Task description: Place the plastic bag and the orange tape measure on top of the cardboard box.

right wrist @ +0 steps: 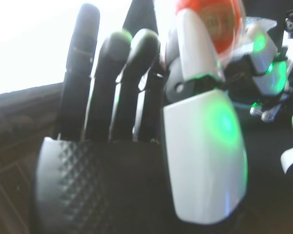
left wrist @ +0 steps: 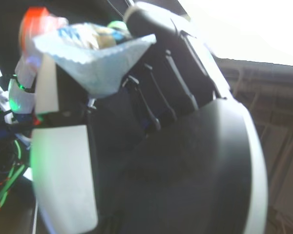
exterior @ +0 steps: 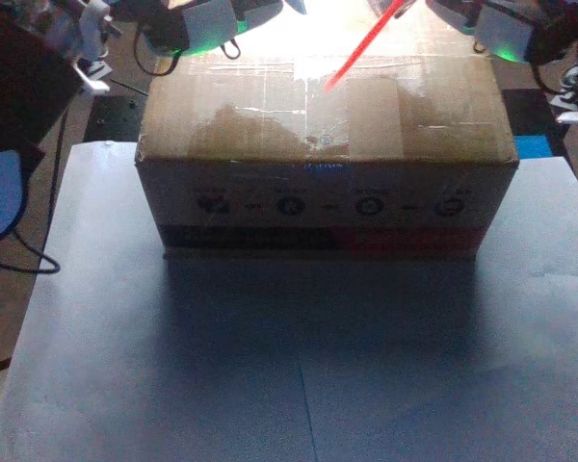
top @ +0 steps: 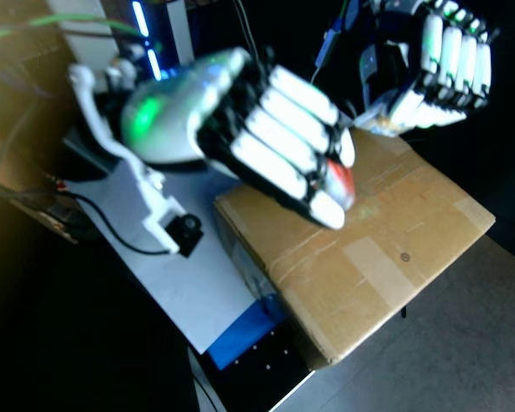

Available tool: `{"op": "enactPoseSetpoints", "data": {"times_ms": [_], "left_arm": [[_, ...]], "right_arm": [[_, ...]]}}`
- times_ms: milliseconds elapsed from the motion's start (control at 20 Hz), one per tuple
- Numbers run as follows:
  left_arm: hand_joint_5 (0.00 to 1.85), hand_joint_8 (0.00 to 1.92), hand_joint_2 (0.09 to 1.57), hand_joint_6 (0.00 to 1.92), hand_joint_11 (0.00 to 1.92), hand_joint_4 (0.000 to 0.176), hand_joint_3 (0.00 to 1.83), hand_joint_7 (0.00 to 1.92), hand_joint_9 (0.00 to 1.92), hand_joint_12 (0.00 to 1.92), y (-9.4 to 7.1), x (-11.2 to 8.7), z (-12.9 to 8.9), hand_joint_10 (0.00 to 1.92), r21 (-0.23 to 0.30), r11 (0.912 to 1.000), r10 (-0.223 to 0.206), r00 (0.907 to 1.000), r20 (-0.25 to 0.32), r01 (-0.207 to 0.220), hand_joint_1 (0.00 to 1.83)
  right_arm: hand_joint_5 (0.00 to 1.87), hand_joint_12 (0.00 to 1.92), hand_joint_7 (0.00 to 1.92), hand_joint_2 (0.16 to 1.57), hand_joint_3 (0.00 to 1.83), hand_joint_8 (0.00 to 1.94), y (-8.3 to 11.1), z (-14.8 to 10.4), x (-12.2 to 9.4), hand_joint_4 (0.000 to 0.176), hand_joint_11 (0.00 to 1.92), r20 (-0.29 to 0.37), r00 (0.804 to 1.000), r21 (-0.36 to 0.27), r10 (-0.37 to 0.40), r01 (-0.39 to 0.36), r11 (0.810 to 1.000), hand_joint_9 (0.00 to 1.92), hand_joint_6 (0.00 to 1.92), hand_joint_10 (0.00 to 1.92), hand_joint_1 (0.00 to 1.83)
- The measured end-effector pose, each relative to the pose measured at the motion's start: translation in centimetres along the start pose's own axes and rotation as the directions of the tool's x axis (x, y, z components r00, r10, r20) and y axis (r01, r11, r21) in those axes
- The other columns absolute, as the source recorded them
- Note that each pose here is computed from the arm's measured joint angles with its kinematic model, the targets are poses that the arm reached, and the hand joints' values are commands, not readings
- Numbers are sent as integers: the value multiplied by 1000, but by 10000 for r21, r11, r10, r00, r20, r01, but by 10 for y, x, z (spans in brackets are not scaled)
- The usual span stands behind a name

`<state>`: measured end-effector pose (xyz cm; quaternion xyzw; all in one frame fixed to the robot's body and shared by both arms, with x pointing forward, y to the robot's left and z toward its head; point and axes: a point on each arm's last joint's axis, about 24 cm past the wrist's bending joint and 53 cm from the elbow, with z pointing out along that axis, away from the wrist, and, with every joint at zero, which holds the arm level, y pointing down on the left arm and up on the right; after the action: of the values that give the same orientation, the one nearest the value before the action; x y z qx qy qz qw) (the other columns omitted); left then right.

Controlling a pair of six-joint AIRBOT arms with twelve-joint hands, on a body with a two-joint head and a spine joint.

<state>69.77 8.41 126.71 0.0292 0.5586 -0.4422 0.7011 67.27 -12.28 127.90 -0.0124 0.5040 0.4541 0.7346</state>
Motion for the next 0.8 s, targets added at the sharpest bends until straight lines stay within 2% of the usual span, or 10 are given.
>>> {"op": "enactPoseSetpoints", "data": {"times_ms": [100,150,300,450,500,550,600,650,750,800], "left_arm": [[730,1274,1197,1164,740,0,1,824,800,1590,1,6,2,1488,-38,10000,-24,9999,-154,24,1356],[738,1278,1197,1167,704,0,0,822,793,1582,1,8,3,1486,-47,10000,-31,9998,-202,30,1356],[745,1244,1185,1163,726,0,0,841,832,1556,5,18,6,1430,-156,9999,-25,9989,-478,18,1359],[791,1264,1175,1082,747,0,0,940,874,1733,9,27,8,1386,-255,9997,-34,9977,-675,17,1268],[813,1226,1163,1069,658,0,0,977,892,1782,9,29,9,1318,-274,9996,-31,9972,-750,11,1251],[832,1166,1149,1056,640,0,0,1007,916,1782,12,33,10,1231,-329,9995,-8,9963,-862,-21,1247],[853,1140,1139,1022,692,0,0,1025,952,1752,14,35,11,1205,-365,9993,10,9959,-899,-43,1255],[808,1108,1150,1037,569,0,3,971,859,1789,16,39,12,1365,-429,9991,-6,9949,-1011,-38,1344],[780,1150,1165,1065,486,0,1,936,812,1801,18,43,12,1424,-492,9988,7,9933,-1154,-64,1364],[755,1194,1178,1096,479,0,1,909,792,1829,20,45,13,1461,-519,9986,15,9928,-1201,-78,1359]], "right_arm": [[1037,1556,1088,1148,0,1110,-2,1,5,0,1124,-109,9999,42,18,-17,10000,1187,776,1374,1291],[913,1508,952,1161,0,1132,-3,2,6,0,1095,-131,9999,61,-3,4,10000,1002,909,1257,1385],[856,1573,884,1142,0,1235,-7,2,11,0,1054,-300,9995,181,-22,27,9998,943,928,1346,1381],[824,1557,856,1155,2,1275,-9,3,11,0,1042,-300,9995,210,-33,39,9998,913,940,1398,1376],[937,1592,932,1140,0,1344,-9,3,12,0,1083,-310,9995,220,-17,24,9998,1067,808,1440,1292],[871,1612,840,1163,5,1353,-10,3,13,0,1066,-349,9994,251,-15,23,9997,909,839,1477,1352],[843,1617,822,1168,2,1352,-10,3,14,0,1030,-358,9994,263,-5,14,9997,877,904,1459,1368],[739,1561,741,1192,0,1416,-12,1,15,0,678,-373,9993,321,11,1,9995,829,1089,1470,1466],[850,1635,843,1165,0,1294,-20,-3,25,0,975,-582,9983,551,75,-43,9985,881,958,1433,1379],[963,1690,961,1139,0,1251,-22,-4,31,0,1055,-757,9970,662,131,-80,9978,1025,875,1498,1288]]}}
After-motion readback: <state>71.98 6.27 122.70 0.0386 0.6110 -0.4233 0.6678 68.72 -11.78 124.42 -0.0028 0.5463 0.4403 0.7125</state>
